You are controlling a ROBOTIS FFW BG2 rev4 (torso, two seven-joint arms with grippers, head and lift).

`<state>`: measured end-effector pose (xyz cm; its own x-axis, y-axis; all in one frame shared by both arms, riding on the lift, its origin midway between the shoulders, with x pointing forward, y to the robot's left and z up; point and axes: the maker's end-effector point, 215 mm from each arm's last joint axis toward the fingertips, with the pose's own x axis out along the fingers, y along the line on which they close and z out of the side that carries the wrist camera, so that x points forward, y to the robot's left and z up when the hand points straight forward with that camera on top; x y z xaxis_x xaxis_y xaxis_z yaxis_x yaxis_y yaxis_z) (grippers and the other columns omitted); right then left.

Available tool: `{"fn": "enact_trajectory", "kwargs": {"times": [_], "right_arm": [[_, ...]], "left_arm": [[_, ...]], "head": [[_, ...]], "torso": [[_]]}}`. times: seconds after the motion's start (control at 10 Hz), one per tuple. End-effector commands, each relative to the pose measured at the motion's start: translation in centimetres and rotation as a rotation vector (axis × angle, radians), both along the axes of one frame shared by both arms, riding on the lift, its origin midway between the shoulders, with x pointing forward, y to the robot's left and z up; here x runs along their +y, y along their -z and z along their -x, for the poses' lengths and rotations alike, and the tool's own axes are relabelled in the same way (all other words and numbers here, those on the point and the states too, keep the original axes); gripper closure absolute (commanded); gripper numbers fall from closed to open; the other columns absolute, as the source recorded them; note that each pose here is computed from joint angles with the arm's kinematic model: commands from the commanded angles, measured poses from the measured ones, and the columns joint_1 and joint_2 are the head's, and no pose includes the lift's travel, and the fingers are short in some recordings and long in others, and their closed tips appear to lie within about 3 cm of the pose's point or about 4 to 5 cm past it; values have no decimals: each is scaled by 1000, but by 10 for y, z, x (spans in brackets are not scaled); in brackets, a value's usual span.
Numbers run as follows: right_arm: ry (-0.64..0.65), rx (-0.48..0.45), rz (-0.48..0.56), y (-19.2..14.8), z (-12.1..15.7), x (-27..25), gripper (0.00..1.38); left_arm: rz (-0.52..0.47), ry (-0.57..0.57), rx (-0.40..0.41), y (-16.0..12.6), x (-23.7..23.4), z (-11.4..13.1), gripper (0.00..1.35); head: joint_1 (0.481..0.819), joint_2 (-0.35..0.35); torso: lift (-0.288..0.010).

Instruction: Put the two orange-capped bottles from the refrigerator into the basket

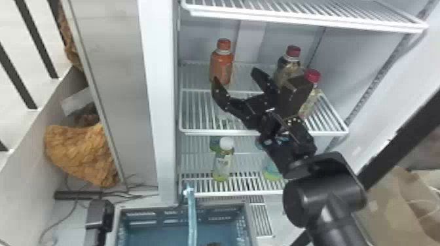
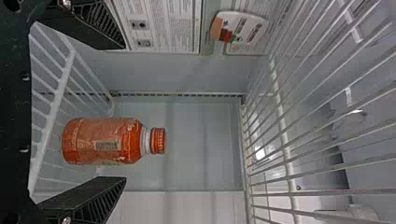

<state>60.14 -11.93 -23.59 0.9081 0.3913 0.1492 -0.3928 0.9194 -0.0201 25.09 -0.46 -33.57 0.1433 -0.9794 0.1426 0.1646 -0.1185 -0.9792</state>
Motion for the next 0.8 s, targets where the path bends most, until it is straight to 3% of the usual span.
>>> {"fn": "enact_trajectory", "kwargs": {"times": [0.0, 0.7], "right_arm": [[11, -4, 9, -2, -18, 1, 42], [80, 45, 58, 20, -82, -4, 15]], "left_arm": [[-2, 8, -1, 0, -2, 1, 1204], [-2, 23, 13, 4, -5, 6, 1204]], "head": [[695, -163], [695, -163]], "torso": [[-40], [-40]]}}
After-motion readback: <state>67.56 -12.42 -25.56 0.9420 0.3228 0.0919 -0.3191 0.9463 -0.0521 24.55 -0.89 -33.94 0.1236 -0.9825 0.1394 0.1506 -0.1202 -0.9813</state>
